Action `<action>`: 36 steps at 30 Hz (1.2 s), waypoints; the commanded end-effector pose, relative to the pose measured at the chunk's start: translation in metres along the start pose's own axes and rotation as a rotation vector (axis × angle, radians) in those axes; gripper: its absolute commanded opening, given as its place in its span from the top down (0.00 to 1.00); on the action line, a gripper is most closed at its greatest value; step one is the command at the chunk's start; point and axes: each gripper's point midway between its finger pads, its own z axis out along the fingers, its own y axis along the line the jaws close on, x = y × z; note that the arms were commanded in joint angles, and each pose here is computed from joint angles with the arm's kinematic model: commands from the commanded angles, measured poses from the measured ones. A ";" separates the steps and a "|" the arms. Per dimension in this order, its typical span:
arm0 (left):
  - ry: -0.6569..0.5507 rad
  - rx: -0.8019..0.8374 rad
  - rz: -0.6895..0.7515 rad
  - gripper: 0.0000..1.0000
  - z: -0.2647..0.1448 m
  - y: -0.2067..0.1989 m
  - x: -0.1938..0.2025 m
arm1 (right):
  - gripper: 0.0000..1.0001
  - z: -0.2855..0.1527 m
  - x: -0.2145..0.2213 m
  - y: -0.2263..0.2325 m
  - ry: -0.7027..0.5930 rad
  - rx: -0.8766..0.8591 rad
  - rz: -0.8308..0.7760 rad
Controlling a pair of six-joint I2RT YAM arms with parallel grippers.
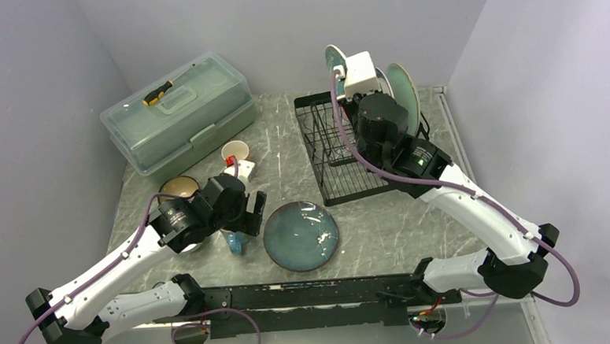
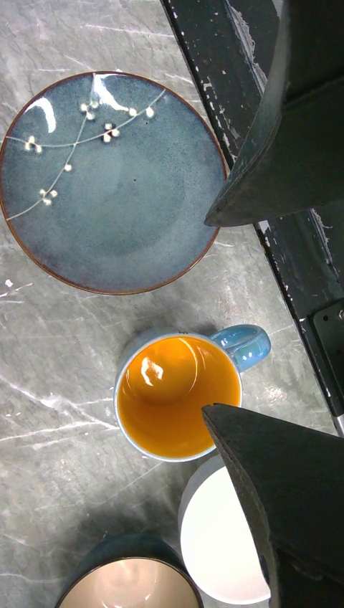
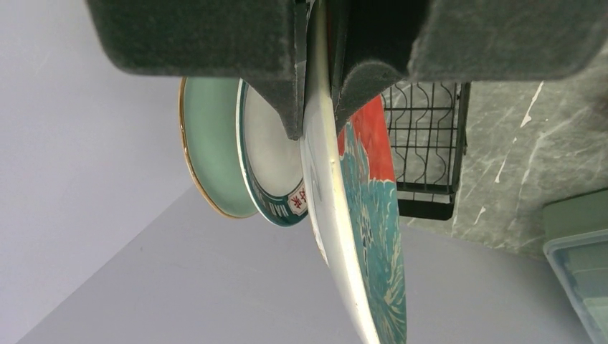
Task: Load the mixed dishes into the dish rack
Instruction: Insert the plate into the dish rack.
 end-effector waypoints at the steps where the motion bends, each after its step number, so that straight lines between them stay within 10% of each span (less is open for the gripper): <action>1: -0.017 -0.022 -0.011 0.01 -0.001 0.004 -0.002 | 1.00 0.005 -0.032 -0.034 -0.104 0.047 0.239; 36: 0.004 -0.027 0.004 0.01 0.003 0.003 0.000 | 1.00 0.039 0.009 -0.026 -0.030 0.027 0.245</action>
